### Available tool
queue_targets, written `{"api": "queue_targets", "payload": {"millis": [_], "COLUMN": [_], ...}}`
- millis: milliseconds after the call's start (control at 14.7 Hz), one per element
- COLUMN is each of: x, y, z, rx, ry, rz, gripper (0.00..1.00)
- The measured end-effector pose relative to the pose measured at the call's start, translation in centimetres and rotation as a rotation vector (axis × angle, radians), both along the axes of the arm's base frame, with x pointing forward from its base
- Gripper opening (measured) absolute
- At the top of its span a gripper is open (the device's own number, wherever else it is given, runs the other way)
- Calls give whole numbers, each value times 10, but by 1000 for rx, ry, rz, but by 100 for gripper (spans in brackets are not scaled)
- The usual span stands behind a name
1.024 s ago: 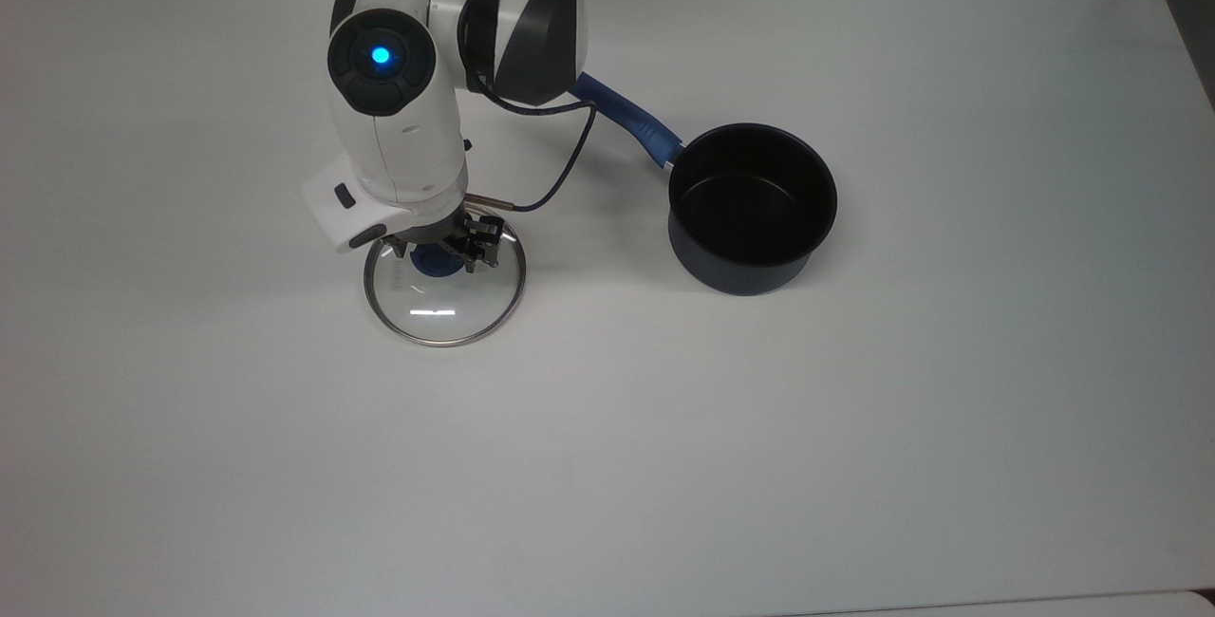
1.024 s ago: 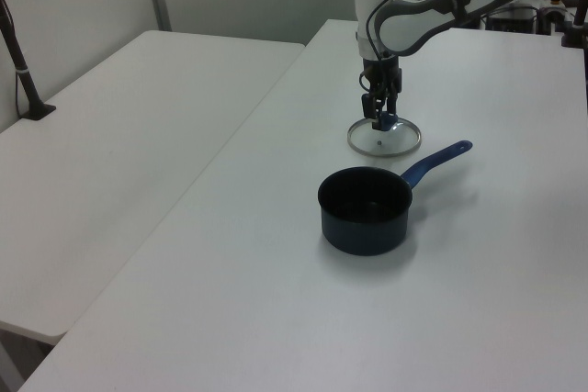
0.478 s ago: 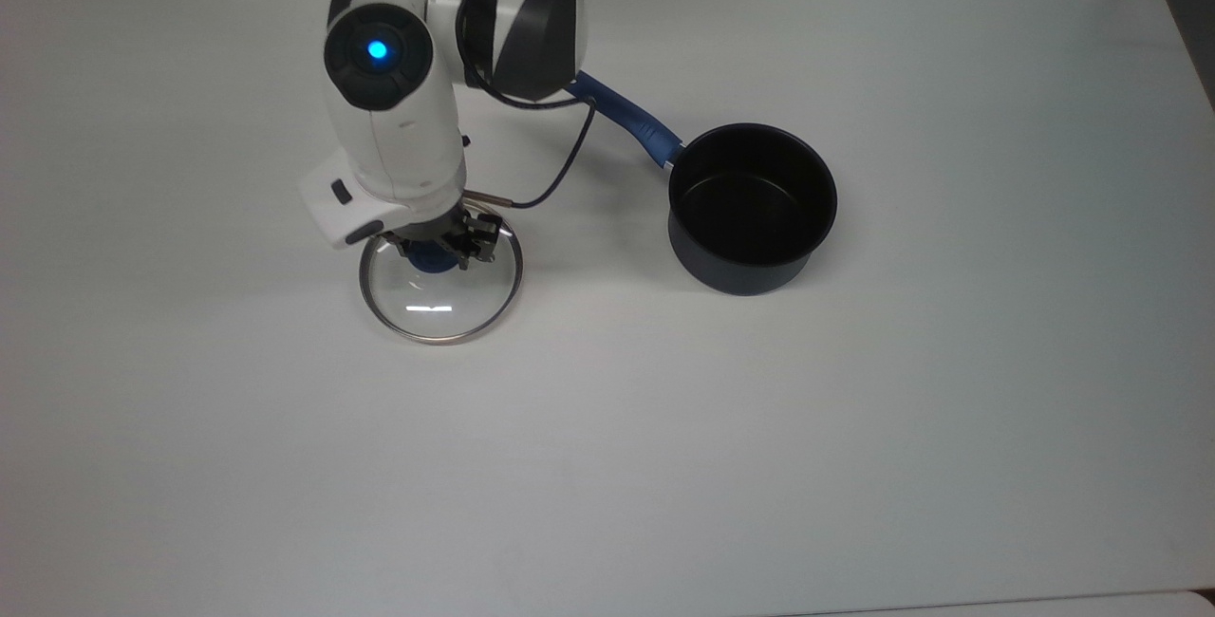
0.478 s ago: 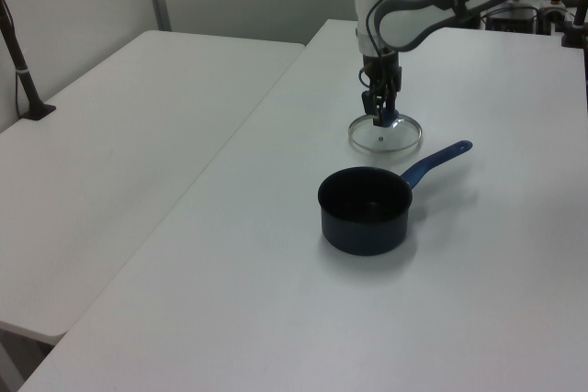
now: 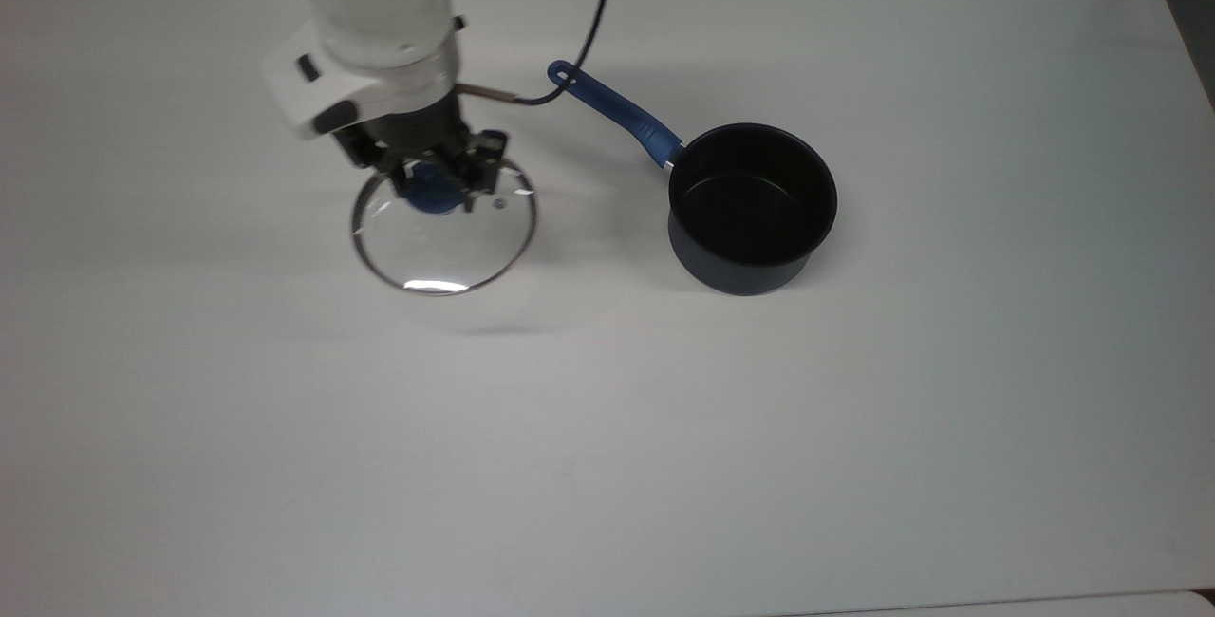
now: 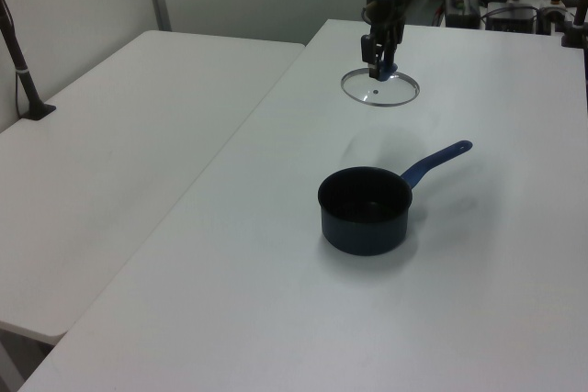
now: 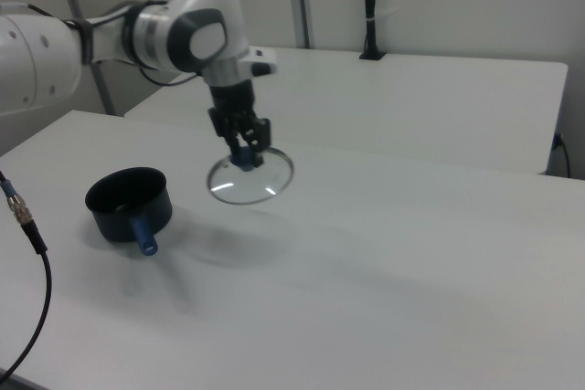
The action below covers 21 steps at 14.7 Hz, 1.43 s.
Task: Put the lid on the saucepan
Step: 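Lift the glass lid and carry it over the saucepan, then lower the lid onto the saucepan rim and open the gripper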
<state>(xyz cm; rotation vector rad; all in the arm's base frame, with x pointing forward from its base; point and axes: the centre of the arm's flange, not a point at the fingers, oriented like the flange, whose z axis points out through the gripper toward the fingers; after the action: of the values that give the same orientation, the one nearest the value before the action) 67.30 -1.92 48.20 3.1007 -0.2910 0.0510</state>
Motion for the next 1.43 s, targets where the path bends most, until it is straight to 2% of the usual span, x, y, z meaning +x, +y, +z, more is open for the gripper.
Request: {"api": "queue_targets", "payload": {"millis": [273, 614, 1024, 1433], "x": [-6, -31, -52, -57], "y": [100, 222, 290, 303], "z": [3, -4, -26, -43], "rx": [6, 2, -45, -73], "ry": [16, 23, 41, 62], "rz": [43, 106, 163, 186], "gripper": [61, 61, 61, 61]}}
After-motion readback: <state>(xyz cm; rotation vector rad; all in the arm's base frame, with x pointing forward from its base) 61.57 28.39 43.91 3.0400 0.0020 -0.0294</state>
